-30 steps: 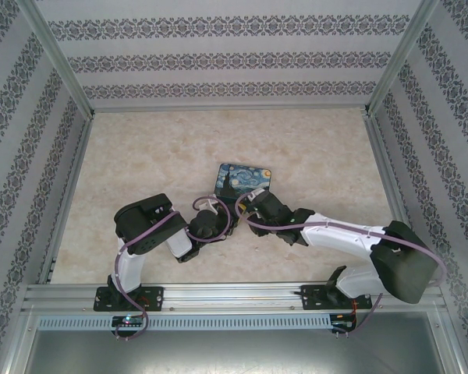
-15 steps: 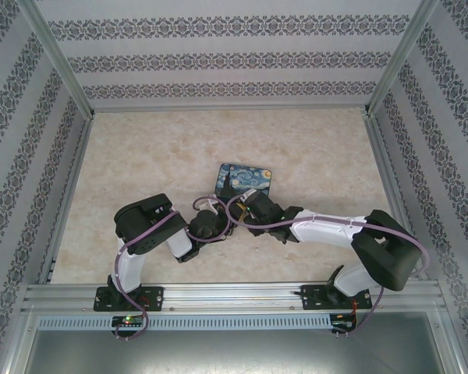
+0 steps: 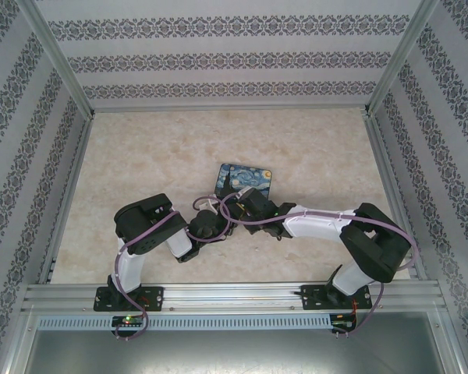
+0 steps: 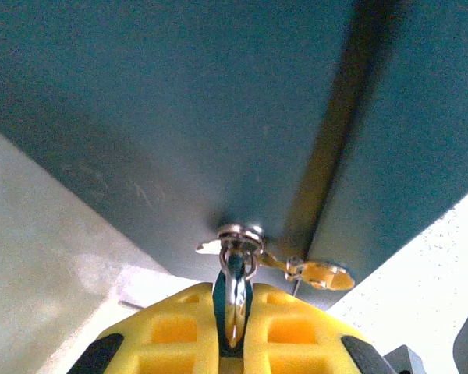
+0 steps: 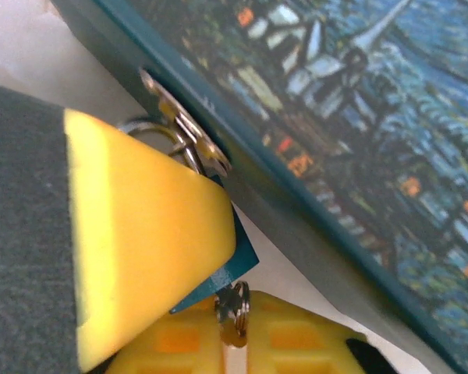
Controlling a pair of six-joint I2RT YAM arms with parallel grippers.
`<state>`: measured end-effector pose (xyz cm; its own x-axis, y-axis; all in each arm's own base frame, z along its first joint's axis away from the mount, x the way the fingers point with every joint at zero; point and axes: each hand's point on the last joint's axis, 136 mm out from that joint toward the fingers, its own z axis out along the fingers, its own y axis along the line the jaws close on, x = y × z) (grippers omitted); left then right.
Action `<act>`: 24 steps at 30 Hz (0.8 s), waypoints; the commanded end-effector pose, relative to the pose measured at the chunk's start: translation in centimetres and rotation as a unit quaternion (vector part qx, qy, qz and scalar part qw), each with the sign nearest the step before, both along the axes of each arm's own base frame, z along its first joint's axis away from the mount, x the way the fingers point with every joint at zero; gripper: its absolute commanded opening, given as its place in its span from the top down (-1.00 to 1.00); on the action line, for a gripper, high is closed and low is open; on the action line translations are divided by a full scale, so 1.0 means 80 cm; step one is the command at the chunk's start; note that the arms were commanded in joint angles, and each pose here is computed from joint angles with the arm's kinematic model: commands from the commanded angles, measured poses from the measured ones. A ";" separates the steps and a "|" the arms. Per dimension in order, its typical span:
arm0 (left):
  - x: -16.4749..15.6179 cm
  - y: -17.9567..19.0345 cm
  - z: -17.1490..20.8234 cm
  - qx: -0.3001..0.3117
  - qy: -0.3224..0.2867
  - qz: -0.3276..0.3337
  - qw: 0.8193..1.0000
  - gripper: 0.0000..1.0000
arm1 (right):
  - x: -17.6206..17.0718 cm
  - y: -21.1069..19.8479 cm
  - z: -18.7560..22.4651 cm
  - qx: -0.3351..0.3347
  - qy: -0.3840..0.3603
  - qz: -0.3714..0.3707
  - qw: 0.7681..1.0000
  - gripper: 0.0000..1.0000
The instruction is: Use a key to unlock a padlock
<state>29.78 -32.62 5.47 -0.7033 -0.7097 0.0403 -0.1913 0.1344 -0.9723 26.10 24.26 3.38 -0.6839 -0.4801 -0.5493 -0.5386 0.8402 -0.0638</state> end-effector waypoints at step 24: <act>-0.026 0.015 -0.027 0.068 0.003 -0.037 0.997 0.61 | -0.040 -0.034 0.071 0.254 0.064 -0.148 0.954 -0.36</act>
<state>28.97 -32.07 5.09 -0.7273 -0.6863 -0.0067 -0.1660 0.1853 -0.9686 23.42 21.50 9.28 -0.7743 -0.0860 -0.6270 -0.3568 0.8776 0.3202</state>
